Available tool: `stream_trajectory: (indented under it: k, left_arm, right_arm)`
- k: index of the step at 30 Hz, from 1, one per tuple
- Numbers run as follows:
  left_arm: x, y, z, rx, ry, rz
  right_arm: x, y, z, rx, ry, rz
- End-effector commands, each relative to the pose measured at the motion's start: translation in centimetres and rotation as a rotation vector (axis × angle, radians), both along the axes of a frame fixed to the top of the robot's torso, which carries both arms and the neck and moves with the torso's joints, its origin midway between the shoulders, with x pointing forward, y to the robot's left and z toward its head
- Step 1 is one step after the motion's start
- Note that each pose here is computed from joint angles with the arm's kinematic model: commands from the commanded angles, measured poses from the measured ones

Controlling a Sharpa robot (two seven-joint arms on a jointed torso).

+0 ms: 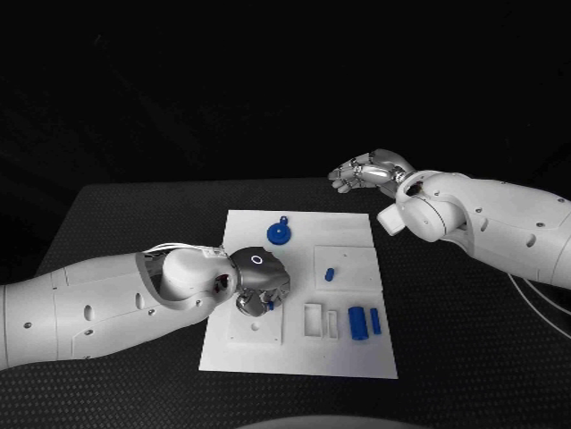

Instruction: Assemble the parts on the task board

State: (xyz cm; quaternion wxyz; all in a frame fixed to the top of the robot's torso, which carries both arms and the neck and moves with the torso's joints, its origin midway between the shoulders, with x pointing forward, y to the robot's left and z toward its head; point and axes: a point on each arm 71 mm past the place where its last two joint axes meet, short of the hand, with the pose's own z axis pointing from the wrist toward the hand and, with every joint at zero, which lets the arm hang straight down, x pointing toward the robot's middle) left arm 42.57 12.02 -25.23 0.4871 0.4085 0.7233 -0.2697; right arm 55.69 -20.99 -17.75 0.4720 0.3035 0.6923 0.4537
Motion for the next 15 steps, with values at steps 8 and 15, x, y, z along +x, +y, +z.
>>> stream_trajectory:
  k: [8, 15]
  left_arm:
    - [-0.1, -0.29, -0.12, 0.018, -0.002, -0.012]
    - [-0.1, -0.3, -0.39, 0.025, 0.003, -0.01]
  right_arm:
    - [-0.4, 0.99, 0.09, 0.024, 0.015, 0.035]
    - [-0.54, 1.26, 0.12, 0.028, 0.017, 0.043]
